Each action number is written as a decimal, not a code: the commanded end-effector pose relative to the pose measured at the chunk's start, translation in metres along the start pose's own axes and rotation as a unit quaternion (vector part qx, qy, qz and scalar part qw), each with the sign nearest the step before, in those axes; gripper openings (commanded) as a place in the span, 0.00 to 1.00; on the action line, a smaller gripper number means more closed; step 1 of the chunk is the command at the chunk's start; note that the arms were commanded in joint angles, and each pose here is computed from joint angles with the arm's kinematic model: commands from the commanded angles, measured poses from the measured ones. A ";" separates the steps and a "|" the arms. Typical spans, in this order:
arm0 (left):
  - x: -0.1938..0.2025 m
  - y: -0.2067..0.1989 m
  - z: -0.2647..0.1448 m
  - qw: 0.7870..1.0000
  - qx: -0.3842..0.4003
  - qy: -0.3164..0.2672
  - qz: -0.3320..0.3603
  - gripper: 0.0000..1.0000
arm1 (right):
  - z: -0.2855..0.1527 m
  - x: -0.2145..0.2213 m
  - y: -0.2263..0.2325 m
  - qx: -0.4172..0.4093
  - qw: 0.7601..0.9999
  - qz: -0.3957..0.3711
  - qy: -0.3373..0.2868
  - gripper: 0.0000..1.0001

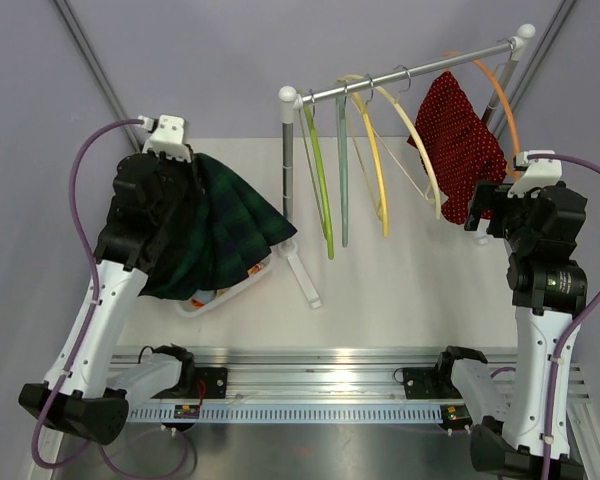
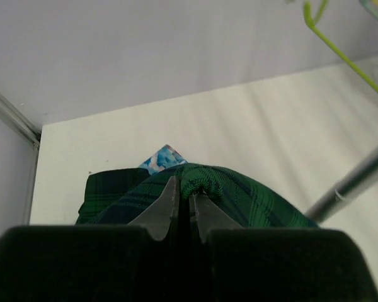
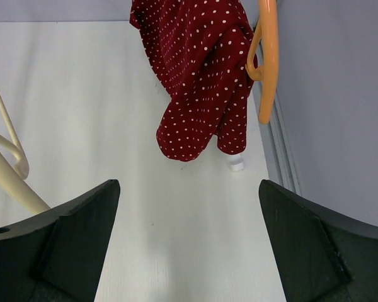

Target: Remove the skirt from the hanger

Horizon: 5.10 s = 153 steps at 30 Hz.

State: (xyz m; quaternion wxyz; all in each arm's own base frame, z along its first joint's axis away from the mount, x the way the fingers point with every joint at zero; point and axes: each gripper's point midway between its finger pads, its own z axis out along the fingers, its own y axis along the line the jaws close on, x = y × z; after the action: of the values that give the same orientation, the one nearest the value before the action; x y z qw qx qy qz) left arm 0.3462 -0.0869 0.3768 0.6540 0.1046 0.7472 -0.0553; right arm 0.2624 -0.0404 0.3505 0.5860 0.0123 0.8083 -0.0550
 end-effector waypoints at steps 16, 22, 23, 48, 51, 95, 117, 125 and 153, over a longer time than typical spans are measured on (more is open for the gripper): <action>0.261 -0.003 -0.009 0.903 -0.063 0.209 -0.370 0.00 | -0.004 -0.013 -0.003 0.007 1.000 -0.006 -0.029 0.99; 0.300 0.013 -0.009 0.881 -0.136 0.272 -0.363 0.00 | -0.006 -0.011 0.000 -0.003 1.000 -0.009 -0.026 0.99; 0.307 0.015 -0.008 0.875 -0.148 0.284 -0.362 0.02 | -0.006 -0.012 0.001 -0.004 1.000 -0.009 -0.026 0.99; 0.125 0.037 -0.032 0.954 -0.098 0.099 -0.264 0.97 | -0.052 -0.102 0.032 -0.109 0.991 -0.025 -0.071 1.00; 0.111 0.021 -0.040 0.974 -0.033 0.078 -0.210 0.98 | -0.046 -0.111 0.032 -0.112 0.991 -0.028 -0.067 0.99; 0.122 -0.032 -0.082 0.987 0.126 -0.037 -0.091 0.99 | 0.168 -0.115 -0.023 -0.196 0.980 -0.026 0.026 0.00; 0.105 -0.045 -0.085 0.978 0.158 -0.072 -0.118 0.99 | 0.071 -0.171 0.016 -0.243 0.964 -0.053 -0.097 0.00; 0.089 -0.087 -0.102 0.969 0.221 -0.083 -0.074 0.99 | 0.046 -0.097 0.033 -0.264 0.962 -0.062 -0.032 0.00; 0.103 -0.476 -0.125 0.891 0.430 -0.090 -0.112 0.99 | -0.024 0.019 0.084 -0.291 0.952 0.093 0.030 0.00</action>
State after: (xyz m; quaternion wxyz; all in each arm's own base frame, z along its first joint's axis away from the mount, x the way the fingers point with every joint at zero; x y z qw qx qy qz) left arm 0.1107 -0.4815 0.2088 0.5735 0.3427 0.6470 -0.3675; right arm 0.2421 0.0345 0.3069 0.5000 -0.0510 0.8347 0.2252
